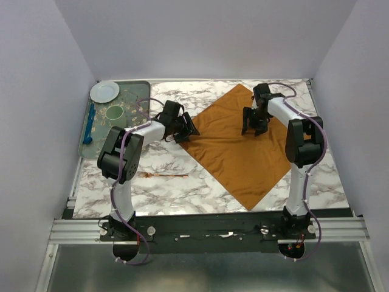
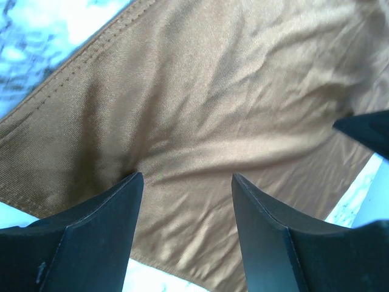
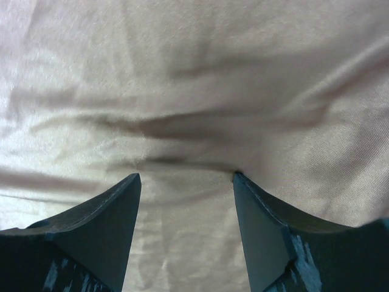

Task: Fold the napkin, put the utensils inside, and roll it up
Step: Flatten the napkin out

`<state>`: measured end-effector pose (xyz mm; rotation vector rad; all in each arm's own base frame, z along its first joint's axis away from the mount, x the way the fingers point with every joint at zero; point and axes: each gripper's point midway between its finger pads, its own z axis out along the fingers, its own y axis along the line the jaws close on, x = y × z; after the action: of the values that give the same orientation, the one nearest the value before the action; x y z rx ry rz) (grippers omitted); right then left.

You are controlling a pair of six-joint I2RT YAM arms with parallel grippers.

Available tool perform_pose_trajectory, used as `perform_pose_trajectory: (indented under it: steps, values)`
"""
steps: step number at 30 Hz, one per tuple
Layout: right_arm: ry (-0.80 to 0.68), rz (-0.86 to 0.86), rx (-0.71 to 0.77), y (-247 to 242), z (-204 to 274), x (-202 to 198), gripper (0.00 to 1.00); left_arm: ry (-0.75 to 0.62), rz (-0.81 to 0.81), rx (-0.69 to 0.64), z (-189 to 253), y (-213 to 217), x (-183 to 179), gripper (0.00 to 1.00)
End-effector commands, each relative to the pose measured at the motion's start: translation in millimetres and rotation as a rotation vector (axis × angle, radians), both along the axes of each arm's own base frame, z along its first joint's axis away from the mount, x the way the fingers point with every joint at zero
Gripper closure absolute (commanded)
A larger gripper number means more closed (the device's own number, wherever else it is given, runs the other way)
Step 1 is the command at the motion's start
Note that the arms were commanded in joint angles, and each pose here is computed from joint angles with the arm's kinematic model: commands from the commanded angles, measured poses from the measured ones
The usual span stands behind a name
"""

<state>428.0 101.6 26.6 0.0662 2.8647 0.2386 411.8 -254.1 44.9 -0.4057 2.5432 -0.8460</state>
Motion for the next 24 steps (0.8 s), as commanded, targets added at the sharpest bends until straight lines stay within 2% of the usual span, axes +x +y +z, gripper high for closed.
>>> perform_pose_trajectory:
  steps: [1,11,17,21,24]
  values:
    - [0.038,0.058,-0.004,6,-4,5,0.29,0.071,0.036,0.042,-18,16,-22,0.30]
    - [0.043,0.106,-0.003,12,-1,16,0.29,0.061,0.037,0.024,-13,14,-20,0.30]
    - [-0.009,0.124,-0.020,13,8,22,0.26,0.064,0.031,0.018,-12,13,-32,0.30]
    - [0.011,0.099,-0.028,11,10,19,0.26,0.081,0.037,0.014,-19,15,-43,0.30]
    - [0.031,0.106,0.028,21,4,15,0.26,0.092,0.033,-0.002,-20,14,-47,0.30]
